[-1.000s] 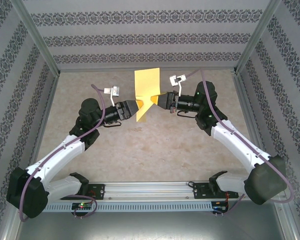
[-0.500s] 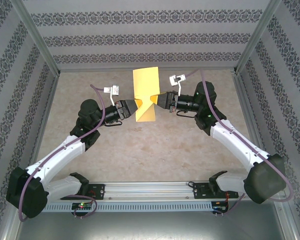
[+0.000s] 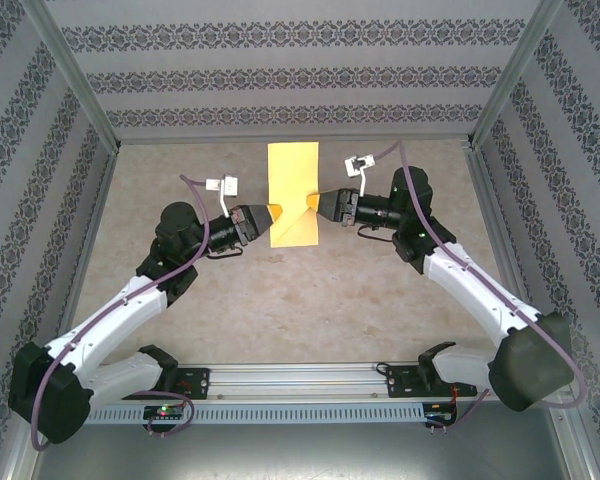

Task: Fold a paper plane with a square sheet of paper (fold left side to right side)
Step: Turn over the paper at the center of the table.

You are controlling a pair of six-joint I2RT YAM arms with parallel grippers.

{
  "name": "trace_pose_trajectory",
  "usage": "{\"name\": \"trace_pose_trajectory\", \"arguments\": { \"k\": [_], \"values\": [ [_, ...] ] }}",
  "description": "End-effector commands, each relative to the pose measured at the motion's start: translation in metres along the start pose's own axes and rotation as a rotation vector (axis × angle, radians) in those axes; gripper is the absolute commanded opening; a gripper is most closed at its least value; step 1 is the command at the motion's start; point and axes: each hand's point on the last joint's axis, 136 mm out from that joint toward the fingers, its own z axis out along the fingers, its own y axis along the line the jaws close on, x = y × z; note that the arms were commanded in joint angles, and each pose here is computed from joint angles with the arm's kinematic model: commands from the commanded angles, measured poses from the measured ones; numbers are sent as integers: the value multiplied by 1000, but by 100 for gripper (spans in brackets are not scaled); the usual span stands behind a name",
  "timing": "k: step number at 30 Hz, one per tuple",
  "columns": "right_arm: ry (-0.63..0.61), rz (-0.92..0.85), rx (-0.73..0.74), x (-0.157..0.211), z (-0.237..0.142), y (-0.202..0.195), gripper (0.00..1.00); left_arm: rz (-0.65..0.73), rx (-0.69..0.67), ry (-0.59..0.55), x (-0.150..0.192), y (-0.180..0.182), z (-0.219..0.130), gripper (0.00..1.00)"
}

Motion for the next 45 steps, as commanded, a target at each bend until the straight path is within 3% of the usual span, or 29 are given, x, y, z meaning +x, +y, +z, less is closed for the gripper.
{"name": "trace_pose_trajectory", "arguments": {
  "k": [1, 11, 15, 19, 22, 30, 40, 45],
  "values": [
    [-21, -40, 227, 6, -25, -31, 36, 98, -163, 67, 17, 19, -6, 4],
    [-37, -86, 1014, 36, -139, -120, 59, 433, -1002, 370, 70, 112, -62, 0],
    [-93, -104, 1150, 40, -174, -129, 68, 571, -1322, 459, 74, 128, -87, 0],
    [-139, -136, 1197, 42, -192, -127, 82, 644, -1520, 502, 76, 131, -89, 0],
    [-168, -153, 1212, 42, -202, -123, 97, 663, -1603, 522, 80, 135, -84, 0],
    [-172, -158, 1234, 51, -217, -120, 98, 623, -1710, 682, 122, 170, -61, 0],
    [-138, -170, 1221, 59, -217, -121, 98, 533, -1656, 859, 167, 205, -16, 0],
    [-138, -190, 1211, 62, -219, -116, 98, 433, -1547, 911, 184, 214, 11, 11]
  ]
}}
